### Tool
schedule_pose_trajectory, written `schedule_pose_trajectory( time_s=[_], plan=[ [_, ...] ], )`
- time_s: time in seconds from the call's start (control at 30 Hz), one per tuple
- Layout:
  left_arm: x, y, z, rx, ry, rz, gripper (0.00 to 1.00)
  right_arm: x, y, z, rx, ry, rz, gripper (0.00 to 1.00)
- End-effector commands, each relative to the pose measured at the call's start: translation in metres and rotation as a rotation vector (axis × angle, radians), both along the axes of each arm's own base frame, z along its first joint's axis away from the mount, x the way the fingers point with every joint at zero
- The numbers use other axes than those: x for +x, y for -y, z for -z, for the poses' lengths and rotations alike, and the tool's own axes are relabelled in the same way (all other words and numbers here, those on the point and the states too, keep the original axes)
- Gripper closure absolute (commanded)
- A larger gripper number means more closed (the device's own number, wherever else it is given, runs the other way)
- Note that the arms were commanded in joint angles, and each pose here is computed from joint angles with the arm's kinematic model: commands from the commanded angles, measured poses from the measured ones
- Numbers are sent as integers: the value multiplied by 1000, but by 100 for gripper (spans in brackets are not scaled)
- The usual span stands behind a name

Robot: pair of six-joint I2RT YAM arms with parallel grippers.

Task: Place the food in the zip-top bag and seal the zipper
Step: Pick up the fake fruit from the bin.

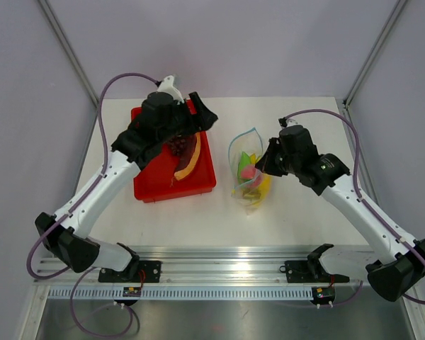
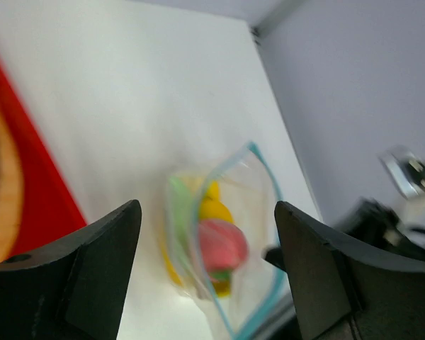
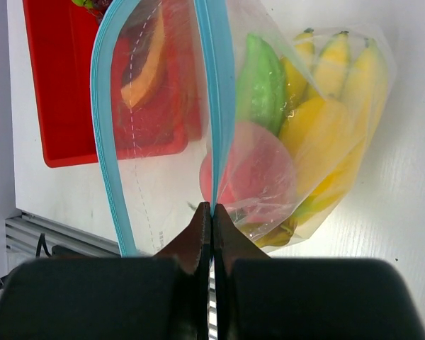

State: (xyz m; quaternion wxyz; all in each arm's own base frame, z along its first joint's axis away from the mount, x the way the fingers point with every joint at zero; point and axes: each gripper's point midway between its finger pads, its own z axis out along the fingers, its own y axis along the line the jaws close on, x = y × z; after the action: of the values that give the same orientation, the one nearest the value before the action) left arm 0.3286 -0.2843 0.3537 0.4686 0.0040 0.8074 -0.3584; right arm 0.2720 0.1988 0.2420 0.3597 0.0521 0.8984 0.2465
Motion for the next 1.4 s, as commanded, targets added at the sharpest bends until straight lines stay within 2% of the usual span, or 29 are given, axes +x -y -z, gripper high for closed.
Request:
schedule_pose_trajectory(
  time_s=[0.0, 0.07, 0.2, 0.3, 0.4, 0.5, 0.57, 0.63, 0.87, 1.1, 1.37],
  plan=[
    [48, -59, 29, 58, -58, -208, 21, -3, 4, -20, 6, 45, -5, 100],
    [66, -84, 43, 102, -92, -297, 20, -6, 4, -25, 4, 46, -18, 100],
    [103, -150, 79, 288, -149, -553, 4, -8, 7, -28, -6, 57, -15, 100],
    [128, -181, 98, 354, -203, -671, 5, -4, 7, -23, -26, 50, -16, 100],
    [150, -209, 118, 390, -233, -790, 10, -2, 6, -17, -38, 38, -20, 100],
    [171, -232, 144, 425, -287, -840, 13, 3, 11, -14, -82, 41, -5, 100],
    [187, -250, 147, 429, -307, -875, 14, 8, 15, -15, -111, 53, 10, 100],
    [197, -258, 172, 458, -364, -880, 14, 12, 16, -15, -131, 56, 8, 100],
    [223, -278, 191, 314, -331, -1001, 20, 23, 10, -1, -167, 26, -8, 100],
    [240, -280, 217, 252, -357, -1056, 9, 32, 6, 5, -190, 17, -12, 100],
    [235, -274, 244, 211, -418, -1067, 9, 34, 6, 11, -198, 2, -7, 99]
  ],
)
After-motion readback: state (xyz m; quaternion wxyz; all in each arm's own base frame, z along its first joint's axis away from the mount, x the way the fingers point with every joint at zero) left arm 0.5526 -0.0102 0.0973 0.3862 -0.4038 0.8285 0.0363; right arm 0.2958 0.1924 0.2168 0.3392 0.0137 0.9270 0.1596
